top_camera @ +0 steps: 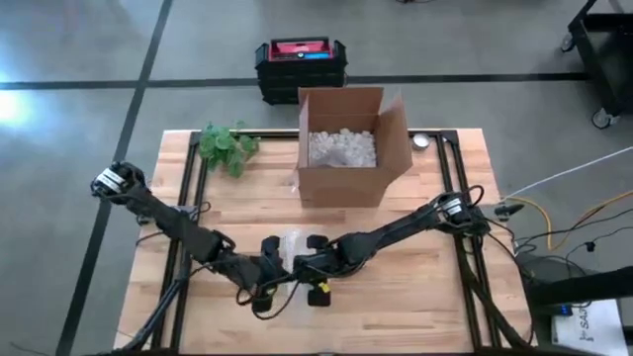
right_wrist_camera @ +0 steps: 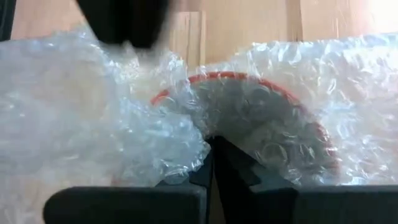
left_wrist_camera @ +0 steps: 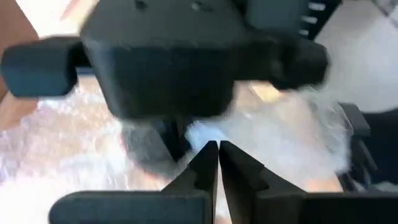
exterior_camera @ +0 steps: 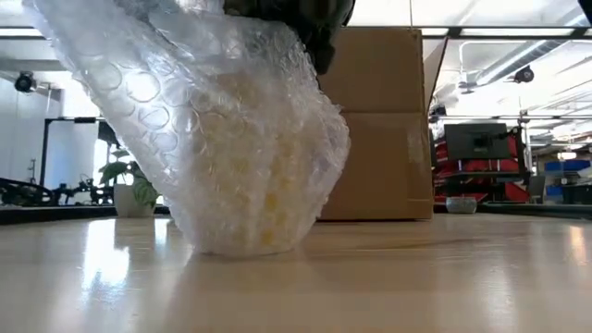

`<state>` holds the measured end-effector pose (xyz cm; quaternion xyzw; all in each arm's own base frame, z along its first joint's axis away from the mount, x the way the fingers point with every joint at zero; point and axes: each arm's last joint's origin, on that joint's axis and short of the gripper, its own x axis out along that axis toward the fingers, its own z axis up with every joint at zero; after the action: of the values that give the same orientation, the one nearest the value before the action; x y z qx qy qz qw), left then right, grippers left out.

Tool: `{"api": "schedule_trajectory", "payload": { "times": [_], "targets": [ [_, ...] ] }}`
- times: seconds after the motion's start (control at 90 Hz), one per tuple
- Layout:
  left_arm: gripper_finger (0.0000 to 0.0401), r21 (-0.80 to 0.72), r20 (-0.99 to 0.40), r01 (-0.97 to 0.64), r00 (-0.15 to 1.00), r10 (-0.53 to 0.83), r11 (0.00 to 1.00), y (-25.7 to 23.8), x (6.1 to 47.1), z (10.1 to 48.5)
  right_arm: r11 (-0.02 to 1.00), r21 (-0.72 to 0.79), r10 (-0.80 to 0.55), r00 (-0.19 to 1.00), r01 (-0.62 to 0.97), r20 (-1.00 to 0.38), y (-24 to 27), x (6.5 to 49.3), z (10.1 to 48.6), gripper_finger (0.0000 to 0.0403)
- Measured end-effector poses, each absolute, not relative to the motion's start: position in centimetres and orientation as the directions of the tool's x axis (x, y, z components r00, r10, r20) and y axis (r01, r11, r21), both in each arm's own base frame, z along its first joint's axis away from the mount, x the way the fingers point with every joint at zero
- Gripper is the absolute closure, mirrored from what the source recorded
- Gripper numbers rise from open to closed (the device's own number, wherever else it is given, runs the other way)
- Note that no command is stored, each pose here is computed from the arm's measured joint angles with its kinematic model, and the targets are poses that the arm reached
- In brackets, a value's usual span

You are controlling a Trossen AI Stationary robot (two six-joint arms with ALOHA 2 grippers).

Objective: Wrap mug
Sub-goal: Wrap the yellow mug with bubble wrap

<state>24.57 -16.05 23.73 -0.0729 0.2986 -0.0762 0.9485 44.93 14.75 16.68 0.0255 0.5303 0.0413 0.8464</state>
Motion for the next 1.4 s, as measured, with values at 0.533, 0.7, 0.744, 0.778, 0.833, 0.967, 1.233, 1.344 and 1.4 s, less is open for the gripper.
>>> {"api": "schedule_trajectory", "payload": {
  "times": [0.533,0.7,0.744,0.778,0.833,0.967,1.233,1.344,1.4],
  "targets": [
    [0.04,-0.04,-0.452,0.127,0.882,-0.132,0.991,-16.8,26.4,21.3,0.995,0.08,0.099,0.447,-0.062,-0.889,14.9,44.9,16.8,0.0401],
    [0.04,-0.012,-0.473,0.049,0.88,-0.049,0.999,-15.0,27.5,20.6,0.995,0.077,0.099,0.448,-0.068,-0.889,15.2,44.8,16.9,0.0401],
    [0.04,-0.017,-0.481,0.033,0.876,-0.037,0.999,-14.8,27.8,20.2,0.995,0.077,0.1,0.448,-0.069,-0.889,15.3,44.7,17.0,0.0401],
    [0.04,-0.023,-0.484,0.022,0.874,-0.031,0.999,-14.7,28.0,20.0,0.995,0.077,0.1,0.446,-0.07,-0.889,15.3,44.6,17.2,0.0401],
    [0.04,-0.027,-0.491,0.011,0.871,-0.022,1.0,-14.7,28.2,19.5,0.994,0.079,0.102,0.441,-0.07,-0.892,15.3,44.4,17.5,0.0401],
    [0.04,-0.012,-0.512,-0.01,0.859,0.002,1.0,-14.7,28.5,18.5,0.994,0.085,0.109,0.421,-0.075,-0.9,15.1,43.5,19.1,0.04],
    [0.04,-0.019,-0.514,-0.018,0.857,0.005,1.0,-14.7,28.7,18.2,0.992,0.108,0.127,0.497,-0.067,-0.859,14.6,42.0,24.4,0.04],
    [0.04,-0.02,-0.513,-0.019,0.859,0.006,1.0,-14.7,28.6,18.3,0.989,0.119,0.149,0.572,-0.091,-0.806,14.9,42.6,25.0,0.0401],
    [0.0399,-0.021,-0.511,-0.019,0.859,0.005,1.0,-14.7,28.6,18.3,0.987,0.121,0.162,0.583,-0.11,-0.796,15.2,43.0,24.5,0.04]
  ]
}}
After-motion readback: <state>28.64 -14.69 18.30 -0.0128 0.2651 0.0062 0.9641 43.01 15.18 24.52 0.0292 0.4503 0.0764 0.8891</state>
